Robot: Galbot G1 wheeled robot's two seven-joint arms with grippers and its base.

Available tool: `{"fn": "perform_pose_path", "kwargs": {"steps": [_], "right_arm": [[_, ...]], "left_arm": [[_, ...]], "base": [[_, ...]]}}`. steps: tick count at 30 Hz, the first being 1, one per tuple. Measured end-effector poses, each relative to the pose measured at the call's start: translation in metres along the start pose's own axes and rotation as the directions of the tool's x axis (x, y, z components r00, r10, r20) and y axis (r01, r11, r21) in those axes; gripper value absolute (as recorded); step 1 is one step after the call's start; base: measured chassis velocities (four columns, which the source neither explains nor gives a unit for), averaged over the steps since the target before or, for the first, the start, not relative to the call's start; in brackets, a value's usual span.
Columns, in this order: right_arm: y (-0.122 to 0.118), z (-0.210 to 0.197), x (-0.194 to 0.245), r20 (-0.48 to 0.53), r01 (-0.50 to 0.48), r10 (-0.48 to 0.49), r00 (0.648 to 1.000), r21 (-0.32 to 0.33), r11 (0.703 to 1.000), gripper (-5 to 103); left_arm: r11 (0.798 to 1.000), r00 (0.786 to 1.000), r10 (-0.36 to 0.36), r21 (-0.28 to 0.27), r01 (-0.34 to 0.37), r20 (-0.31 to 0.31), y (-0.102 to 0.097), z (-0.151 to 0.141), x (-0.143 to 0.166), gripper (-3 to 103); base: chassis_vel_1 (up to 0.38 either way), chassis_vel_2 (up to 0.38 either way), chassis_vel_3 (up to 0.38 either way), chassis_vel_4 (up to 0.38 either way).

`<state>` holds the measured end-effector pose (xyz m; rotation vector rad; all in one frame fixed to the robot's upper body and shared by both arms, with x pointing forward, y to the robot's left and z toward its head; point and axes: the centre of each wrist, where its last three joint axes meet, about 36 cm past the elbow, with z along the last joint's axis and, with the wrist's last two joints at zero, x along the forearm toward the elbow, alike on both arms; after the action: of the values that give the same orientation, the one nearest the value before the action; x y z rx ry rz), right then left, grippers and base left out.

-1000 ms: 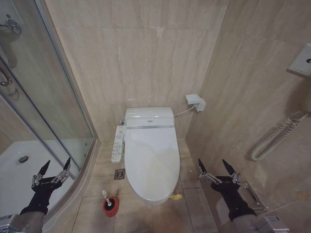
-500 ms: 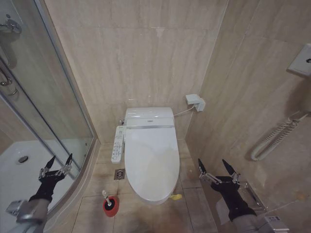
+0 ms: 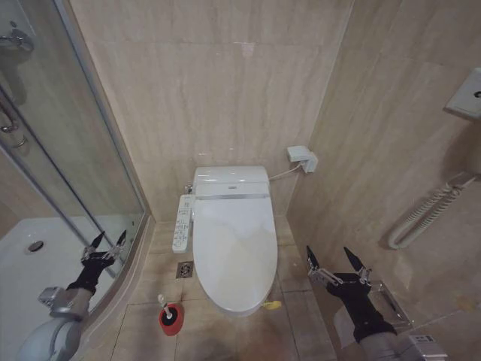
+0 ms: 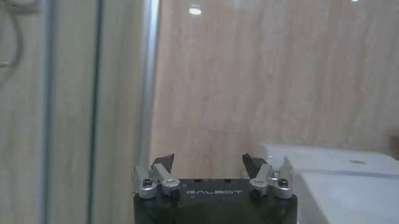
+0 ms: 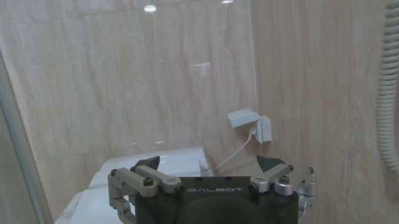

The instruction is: Open the toilet lid, clean the toilet bowl with a toilet brush, close the toilet lid, and flush.

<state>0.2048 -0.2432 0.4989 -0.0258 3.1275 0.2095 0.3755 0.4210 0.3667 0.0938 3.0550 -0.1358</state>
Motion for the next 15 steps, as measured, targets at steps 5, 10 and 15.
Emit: {"fn": "perform_pose_path", "kwargs": {"steps": [5,10,15], "right_arm": [[0.000,0.000,0.000,0.000,0.000,0.000,1.000,0.000,1.000,100],[0.000,0.000,0.000,0.000,0.000,0.000,1.000,0.000,1.000,100],[0.000,0.000,0.000,0.000,0.000,0.000,1.000,0.000,1.000,100]], "left_arm": [[0.997,0.997,0.077,0.032,-0.076,-0.025,-0.021,0.024,-0.012,77],[0.996,0.996,0.081,0.021,-0.081,-0.024,-0.016,0.029,-0.020,77],[0.997,0.997,0.076,0.005,-0.076,-0.015,-0.007,0.027,-0.024,77]], "base": [[0.000,0.000,0.000,0.000],[0.000,0.000,0.000,0.000],[0.000,0.000,0.000,0.000]]}}
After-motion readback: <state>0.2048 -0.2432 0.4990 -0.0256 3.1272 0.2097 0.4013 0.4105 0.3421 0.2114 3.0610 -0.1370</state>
